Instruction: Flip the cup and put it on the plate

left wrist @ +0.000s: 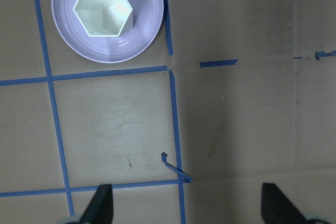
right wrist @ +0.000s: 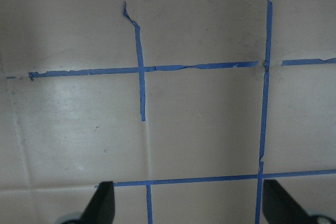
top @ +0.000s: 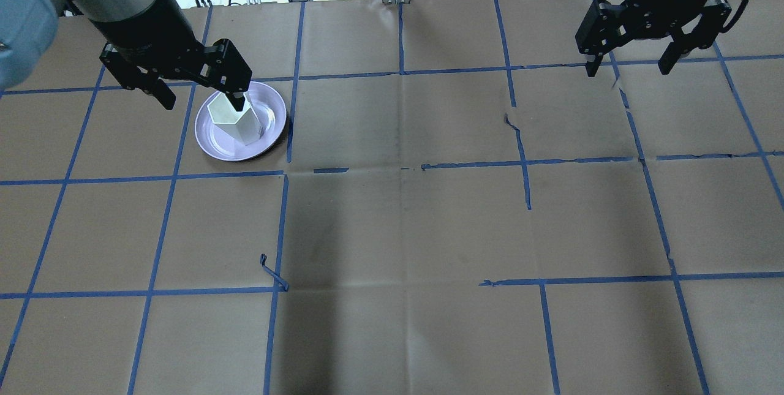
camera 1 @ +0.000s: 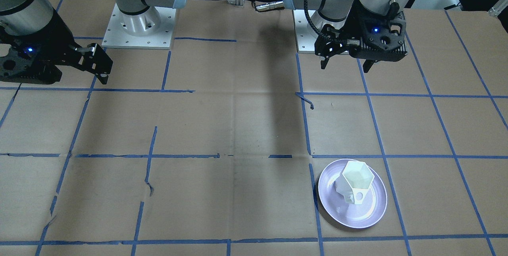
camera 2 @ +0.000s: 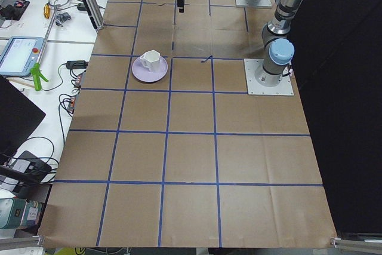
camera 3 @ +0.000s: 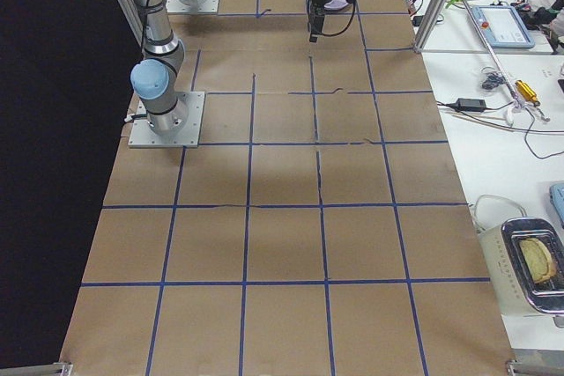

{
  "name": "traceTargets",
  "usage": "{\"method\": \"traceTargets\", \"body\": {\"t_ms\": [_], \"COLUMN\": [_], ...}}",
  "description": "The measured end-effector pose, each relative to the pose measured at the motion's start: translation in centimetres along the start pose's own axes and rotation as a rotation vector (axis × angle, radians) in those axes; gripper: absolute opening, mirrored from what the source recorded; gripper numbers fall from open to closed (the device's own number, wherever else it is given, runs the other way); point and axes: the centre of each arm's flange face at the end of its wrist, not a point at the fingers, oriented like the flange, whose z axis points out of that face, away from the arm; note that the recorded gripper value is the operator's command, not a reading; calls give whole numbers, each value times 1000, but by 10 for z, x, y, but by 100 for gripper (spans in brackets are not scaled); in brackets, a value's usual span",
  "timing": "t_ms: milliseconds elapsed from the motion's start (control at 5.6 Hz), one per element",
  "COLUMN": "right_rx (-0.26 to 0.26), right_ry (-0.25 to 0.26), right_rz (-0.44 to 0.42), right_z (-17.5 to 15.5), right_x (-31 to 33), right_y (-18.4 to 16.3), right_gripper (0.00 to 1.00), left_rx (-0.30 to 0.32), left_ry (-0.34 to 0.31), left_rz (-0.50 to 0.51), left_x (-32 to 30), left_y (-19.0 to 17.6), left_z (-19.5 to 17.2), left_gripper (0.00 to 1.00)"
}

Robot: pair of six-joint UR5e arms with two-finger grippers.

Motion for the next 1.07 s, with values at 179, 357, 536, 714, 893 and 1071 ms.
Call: {"method": "traceTargets", "body": {"t_ms": [179,357,536,714,893,1071], "right_rx": [0,0,0,0,0,0], "right_ry": [0,0,0,0,0,0], "right_rz": [0,0,0,0,0,0], "right_z": [0,0,0,0,0,0], "right_x": [0,0,0,0,0,0], "right_y": [0,0,0,0,0,0], "right_gripper": [100,100,100,100,100,100], "left_rx": [3,5,9,9,9,10], "left_ry": [-1,-1,0,0,0,0], "left_rz": [-3,-6,-9,-11,-12,-13], "left_x": [0,-1,-3,-4,-4,-5], "left_y": [-2,-4,-5,-6,-6,-6], "left_z": [0,-1,-2,-2,-3,-3], "left_gripper": [99,99,99,99,99,99]}}
